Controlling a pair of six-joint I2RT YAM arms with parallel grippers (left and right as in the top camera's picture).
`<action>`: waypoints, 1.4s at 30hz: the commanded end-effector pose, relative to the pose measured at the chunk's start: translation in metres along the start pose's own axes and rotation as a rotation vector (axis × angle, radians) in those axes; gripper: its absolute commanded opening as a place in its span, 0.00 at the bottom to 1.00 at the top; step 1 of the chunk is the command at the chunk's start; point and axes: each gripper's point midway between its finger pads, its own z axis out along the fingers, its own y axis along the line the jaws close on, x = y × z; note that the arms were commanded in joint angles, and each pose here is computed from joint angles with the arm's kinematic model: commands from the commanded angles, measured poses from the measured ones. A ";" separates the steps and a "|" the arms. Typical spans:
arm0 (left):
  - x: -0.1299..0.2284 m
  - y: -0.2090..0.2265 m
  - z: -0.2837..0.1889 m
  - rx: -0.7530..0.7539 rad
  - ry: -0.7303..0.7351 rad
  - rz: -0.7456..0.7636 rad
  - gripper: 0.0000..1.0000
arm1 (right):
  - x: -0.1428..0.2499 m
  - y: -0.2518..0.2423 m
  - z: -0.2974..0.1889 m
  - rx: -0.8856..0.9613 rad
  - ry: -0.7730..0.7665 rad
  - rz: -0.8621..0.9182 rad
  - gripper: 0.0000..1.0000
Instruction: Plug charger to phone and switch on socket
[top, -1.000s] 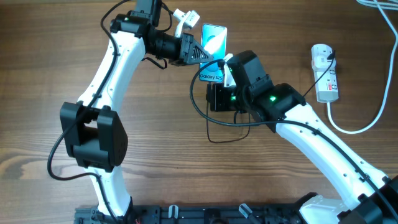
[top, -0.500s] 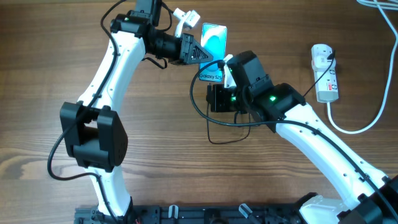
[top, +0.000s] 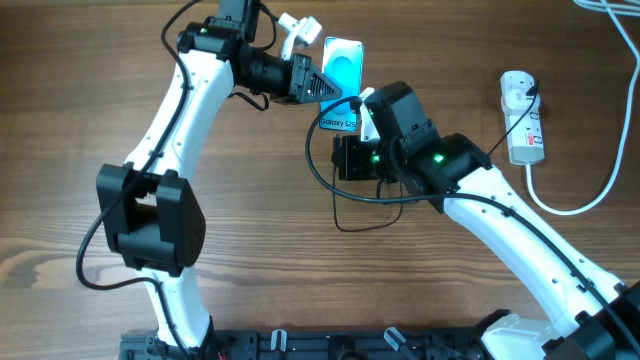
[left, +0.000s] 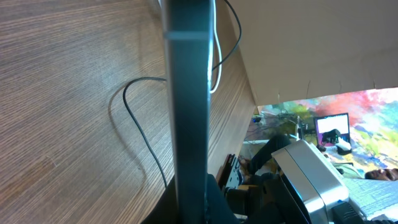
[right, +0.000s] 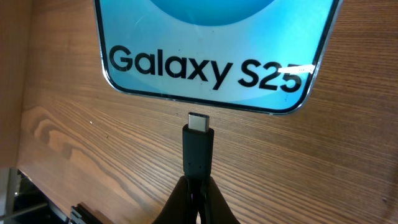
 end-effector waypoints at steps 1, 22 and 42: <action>-0.001 -0.016 -0.002 0.049 -0.006 0.046 0.04 | -0.007 0.008 -0.001 -0.028 -0.010 -0.005 0.04; 0.002 -0.017 -0.002 0.060 0.001 0.030 0.04 | -0.011 0.006 -0.001 -0.018 -0.026 0.003 0.05; 0.005 -0.018 -0.002 0.060 0.011 0.011 0.04 | -0.024 0.001 -0.003 -0.009 -0.075 0.025 0.05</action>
